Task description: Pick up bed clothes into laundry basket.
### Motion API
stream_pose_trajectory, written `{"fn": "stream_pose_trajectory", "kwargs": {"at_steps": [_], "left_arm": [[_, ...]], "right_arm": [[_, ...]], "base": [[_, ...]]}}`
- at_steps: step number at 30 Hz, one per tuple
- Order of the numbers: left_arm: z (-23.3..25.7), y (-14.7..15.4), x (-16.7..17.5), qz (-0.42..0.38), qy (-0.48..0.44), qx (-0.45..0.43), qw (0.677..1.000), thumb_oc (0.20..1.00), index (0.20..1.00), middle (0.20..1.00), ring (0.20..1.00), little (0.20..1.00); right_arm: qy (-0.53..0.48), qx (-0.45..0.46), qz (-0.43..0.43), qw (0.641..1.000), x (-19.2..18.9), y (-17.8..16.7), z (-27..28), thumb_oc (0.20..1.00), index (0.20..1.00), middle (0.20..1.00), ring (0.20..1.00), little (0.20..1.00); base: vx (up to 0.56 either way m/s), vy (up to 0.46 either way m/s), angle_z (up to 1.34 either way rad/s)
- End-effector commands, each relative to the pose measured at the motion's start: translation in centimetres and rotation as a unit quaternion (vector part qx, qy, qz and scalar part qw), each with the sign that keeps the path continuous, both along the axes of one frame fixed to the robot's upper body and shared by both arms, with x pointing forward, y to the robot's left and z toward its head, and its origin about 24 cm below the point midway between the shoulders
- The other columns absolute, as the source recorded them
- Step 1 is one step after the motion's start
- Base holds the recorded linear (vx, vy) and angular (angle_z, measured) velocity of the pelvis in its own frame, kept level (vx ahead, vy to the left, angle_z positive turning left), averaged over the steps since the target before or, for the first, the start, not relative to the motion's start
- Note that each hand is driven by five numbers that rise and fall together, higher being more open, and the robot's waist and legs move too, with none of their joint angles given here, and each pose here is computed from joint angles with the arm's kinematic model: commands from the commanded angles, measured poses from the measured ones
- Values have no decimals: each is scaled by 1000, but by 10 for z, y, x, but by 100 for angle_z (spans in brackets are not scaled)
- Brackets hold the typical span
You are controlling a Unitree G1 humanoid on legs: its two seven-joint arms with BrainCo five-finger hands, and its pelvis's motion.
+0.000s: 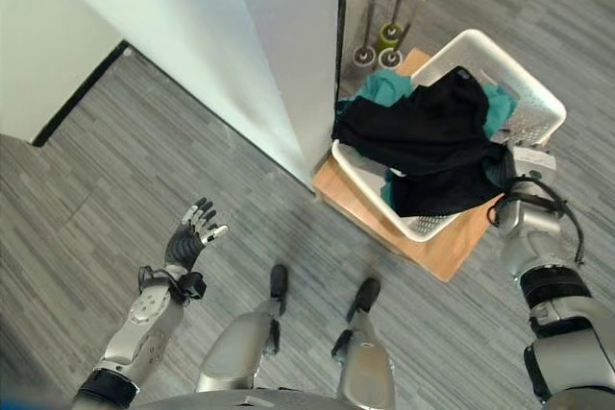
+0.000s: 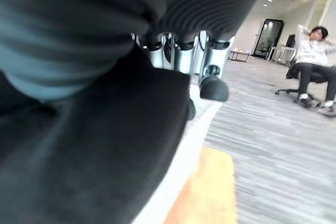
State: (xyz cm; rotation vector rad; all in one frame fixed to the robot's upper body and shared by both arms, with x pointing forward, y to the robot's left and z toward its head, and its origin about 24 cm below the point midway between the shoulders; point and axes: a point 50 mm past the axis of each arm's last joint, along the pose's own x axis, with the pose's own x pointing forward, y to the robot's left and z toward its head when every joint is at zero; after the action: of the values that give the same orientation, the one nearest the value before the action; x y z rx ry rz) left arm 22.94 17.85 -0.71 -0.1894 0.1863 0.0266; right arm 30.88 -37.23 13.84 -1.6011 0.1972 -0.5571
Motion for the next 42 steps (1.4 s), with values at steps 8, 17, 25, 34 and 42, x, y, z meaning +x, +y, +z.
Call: {"fn": "stream_pose_trajectory", "kwargs": {"at_steps": [8, 17, 25, 34, 42], "left_arm": [[17, 5, 6, 13, -54, -2, 998, 1000, 1000, 1000, 1000, 1000], [18, -1, 14, 32, -47, 9, 998, 1000, 1000, 1000, 1000, 1000], [22, -9, 10, 25, -56, 19, 998, 1000, 1000, 1000, 1000, 1000], [6, -15, -2, 20, -28, 16, 999, 1000, 1000, 1000, 1000, 1000], [-4, 2, -14, 68, -9, 29, 997, 1000, 1000, 1000, 1000, 1000]], "right_arm": [[-125, -48, 10, 991, 4, -5, 76, 1000, 1000, 1000, 1000, 1000], [-152, 200, 181, 951, -21, 95, -15, 1000, 1000, 1000, 1000, 1000], [-90, 308, 218, 922, -60, 131, -65, 1000, 1000, 1000, 1000, 1000], [-36, 387, 223, 894, -73, 151, -105, 1000, 1000, 1000, 1000, 1000], [-8, 414, 263, 871, -69, 171, -112, 1000, 1000, 1000, 1000, 1000]], "base": [[2, 3, 3], [81, 27, 3], [57, -12, -10], [-42, -69, -4], [-51, -94, 15]]}}
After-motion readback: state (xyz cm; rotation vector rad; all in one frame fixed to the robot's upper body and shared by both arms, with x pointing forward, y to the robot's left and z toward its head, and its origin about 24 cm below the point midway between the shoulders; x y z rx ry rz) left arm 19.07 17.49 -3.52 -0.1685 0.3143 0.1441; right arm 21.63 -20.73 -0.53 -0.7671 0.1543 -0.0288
